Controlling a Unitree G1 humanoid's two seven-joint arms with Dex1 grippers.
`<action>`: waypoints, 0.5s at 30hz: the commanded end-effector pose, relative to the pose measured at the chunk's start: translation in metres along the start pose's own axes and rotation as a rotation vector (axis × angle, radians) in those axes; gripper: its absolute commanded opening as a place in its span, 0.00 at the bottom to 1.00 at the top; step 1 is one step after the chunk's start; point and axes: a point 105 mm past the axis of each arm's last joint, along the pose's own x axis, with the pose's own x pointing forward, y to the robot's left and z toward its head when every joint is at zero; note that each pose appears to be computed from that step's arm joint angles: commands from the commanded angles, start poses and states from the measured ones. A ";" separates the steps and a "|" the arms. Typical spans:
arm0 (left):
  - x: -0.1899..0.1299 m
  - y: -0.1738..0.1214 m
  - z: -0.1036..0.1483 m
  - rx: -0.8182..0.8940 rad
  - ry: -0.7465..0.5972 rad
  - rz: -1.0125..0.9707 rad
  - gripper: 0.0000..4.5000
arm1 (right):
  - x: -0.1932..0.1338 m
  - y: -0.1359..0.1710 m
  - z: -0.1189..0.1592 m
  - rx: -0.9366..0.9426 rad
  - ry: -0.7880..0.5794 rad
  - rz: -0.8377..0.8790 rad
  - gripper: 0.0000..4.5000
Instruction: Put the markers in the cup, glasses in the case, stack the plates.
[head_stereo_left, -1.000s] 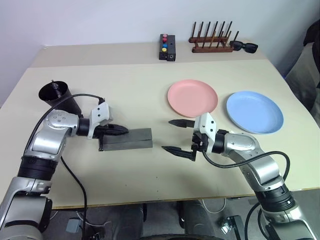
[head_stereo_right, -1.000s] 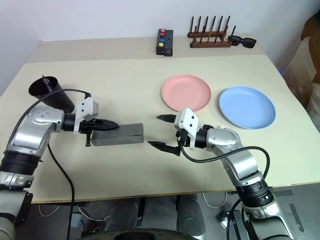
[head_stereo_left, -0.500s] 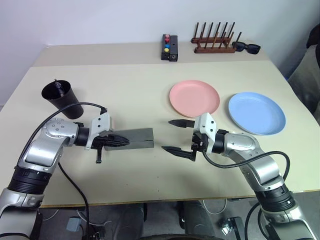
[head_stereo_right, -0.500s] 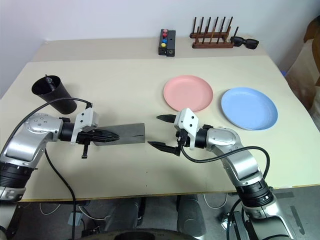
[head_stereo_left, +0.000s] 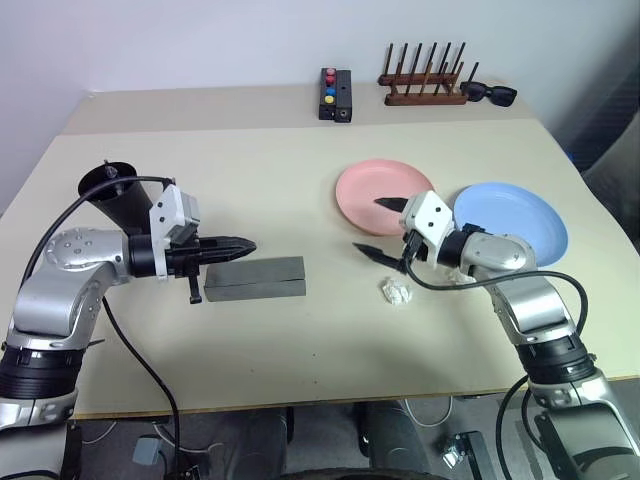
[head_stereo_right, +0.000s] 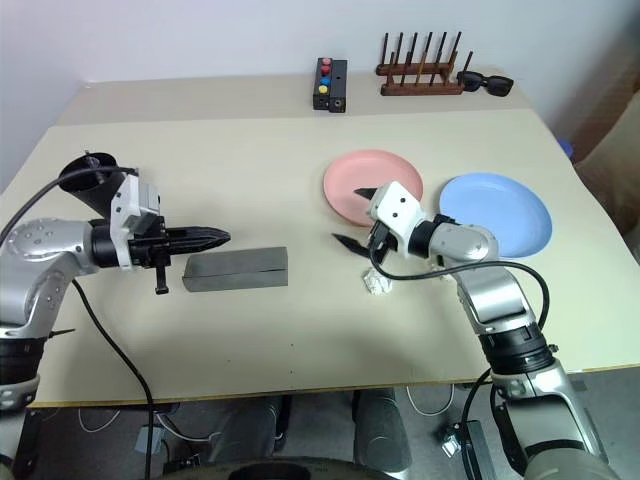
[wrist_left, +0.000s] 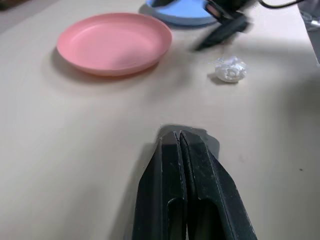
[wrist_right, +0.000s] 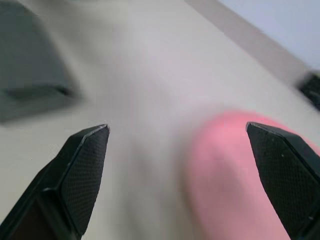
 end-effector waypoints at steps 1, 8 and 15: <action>-0.005 -0.005 0.002 0.012 -0.007 0.040 0.00 | 0.003 -0.013 -0.010 -0.198 0.071 -0.026 1.00; 0.000 -0.018 -0.002 -0.020 -0.021 0.046 0.00 | 0.008 -0.020 -0.038 -0.381 0.169 -0.037 1.00; 0.007 -0.024 -0.002 -0.041 -0.046 0.043 0.00 | 0.008 -0.023 -0.041 -0.416 0.172 -0.044 0.35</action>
